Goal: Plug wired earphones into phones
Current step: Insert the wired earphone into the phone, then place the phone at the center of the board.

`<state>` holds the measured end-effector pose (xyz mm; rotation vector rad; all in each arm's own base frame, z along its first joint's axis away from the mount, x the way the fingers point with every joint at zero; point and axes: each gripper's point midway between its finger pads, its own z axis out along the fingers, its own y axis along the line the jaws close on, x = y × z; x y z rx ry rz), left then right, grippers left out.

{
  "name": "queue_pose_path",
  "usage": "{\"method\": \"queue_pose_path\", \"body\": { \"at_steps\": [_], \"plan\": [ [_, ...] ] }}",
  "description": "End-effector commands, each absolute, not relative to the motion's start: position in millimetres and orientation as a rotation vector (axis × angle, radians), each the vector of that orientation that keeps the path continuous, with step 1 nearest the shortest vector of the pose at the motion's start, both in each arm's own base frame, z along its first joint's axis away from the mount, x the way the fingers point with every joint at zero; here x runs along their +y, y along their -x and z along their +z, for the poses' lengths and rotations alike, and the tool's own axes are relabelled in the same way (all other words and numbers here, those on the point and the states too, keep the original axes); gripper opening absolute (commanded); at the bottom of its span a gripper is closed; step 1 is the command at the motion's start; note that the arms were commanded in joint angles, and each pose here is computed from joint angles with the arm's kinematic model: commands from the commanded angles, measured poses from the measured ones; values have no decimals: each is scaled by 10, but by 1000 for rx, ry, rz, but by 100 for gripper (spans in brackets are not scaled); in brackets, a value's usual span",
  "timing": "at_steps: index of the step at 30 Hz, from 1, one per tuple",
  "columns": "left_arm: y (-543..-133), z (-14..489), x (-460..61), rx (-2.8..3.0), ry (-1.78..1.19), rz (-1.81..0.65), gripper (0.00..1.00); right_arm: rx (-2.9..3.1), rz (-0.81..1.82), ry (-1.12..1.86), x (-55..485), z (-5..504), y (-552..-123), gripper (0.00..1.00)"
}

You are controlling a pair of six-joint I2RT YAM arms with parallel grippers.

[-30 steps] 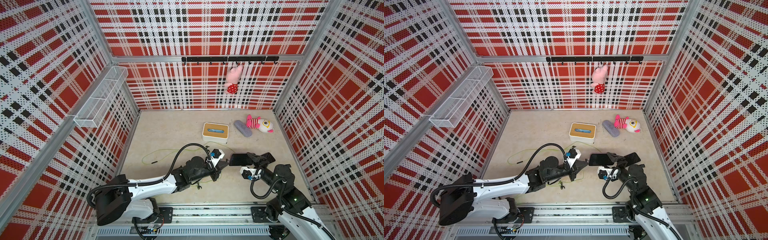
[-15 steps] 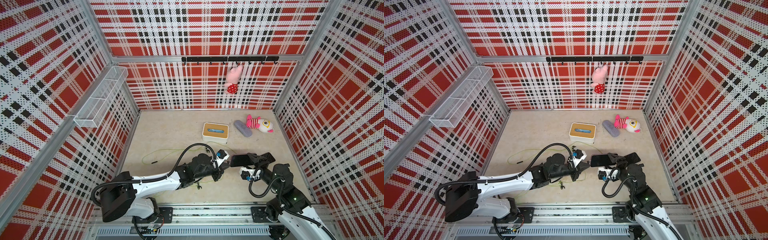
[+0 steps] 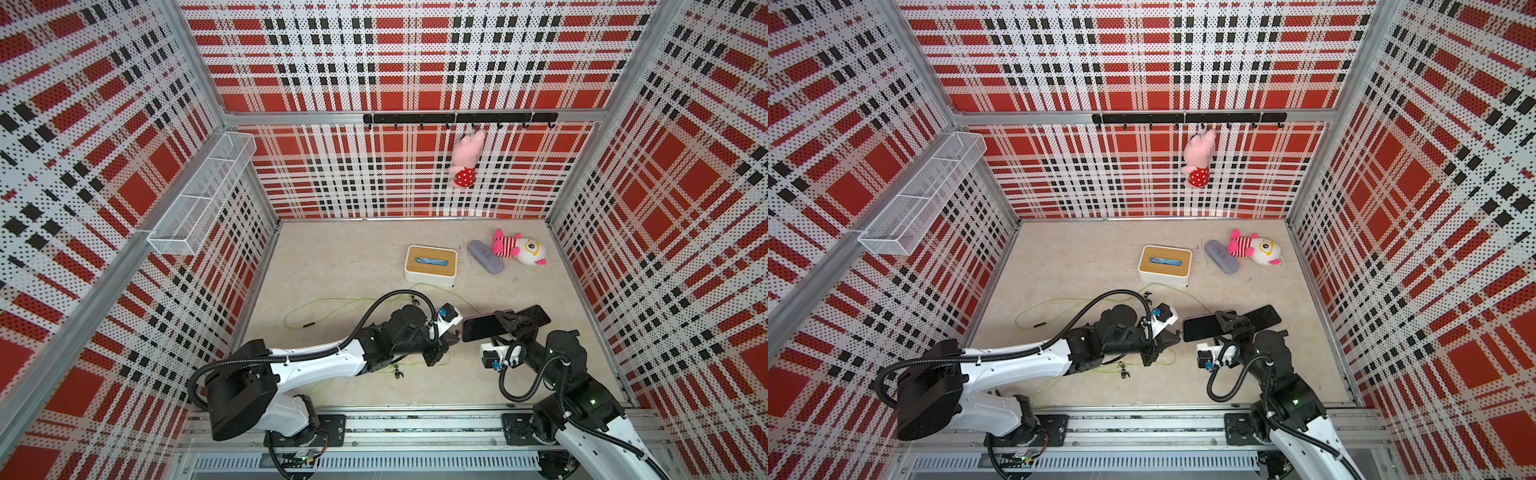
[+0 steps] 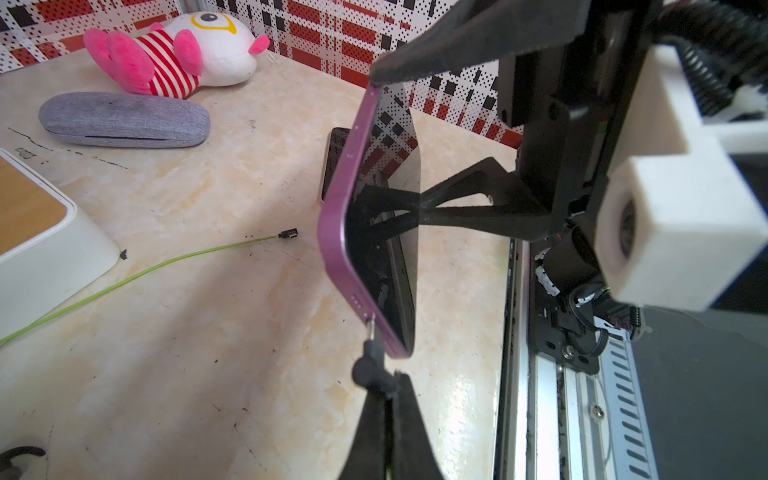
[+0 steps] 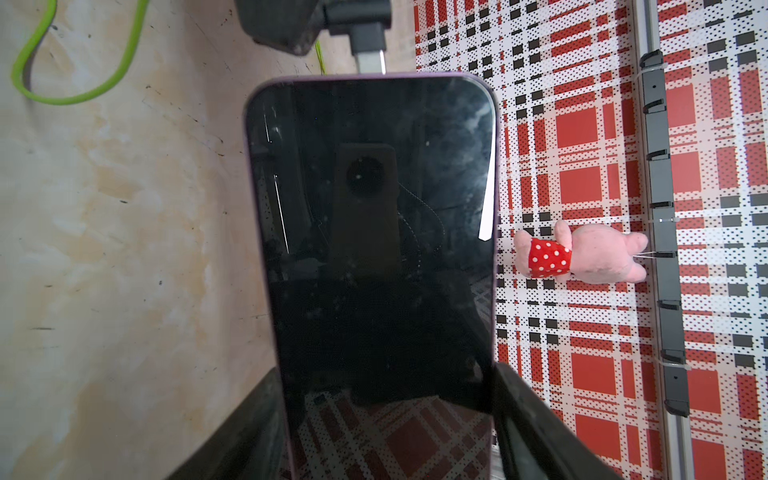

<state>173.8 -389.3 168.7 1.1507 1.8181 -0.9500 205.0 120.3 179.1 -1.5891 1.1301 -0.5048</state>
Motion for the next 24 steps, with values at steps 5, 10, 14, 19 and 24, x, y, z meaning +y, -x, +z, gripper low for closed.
{"method": "queue_pose_path", "body": {
  "at_steps": [5,10,14,19,24],
  "plan": [
    [-1705,1857,-4018,1746,-1195,-1006,0,976,-463,1587,1360,2014,-1924,50],
    [-1747,1857,-4034,1748,-1188,-994,0,974,-454,1612,1366,1975,-1901,49],
    [-1824,1966,-4002,1722,-1137,-972,27,1073,-466,1617,1280,1903,-1960,48],
    [-1794,2170,-3844,1632,-1056,-991,73,1266,-450,1685,1131,1586,-1983,46],
    [-1841,2278,-3579,1571,-924,-977,83,1490,-392,1737,972,1251,-1943,45]
  ]
}}
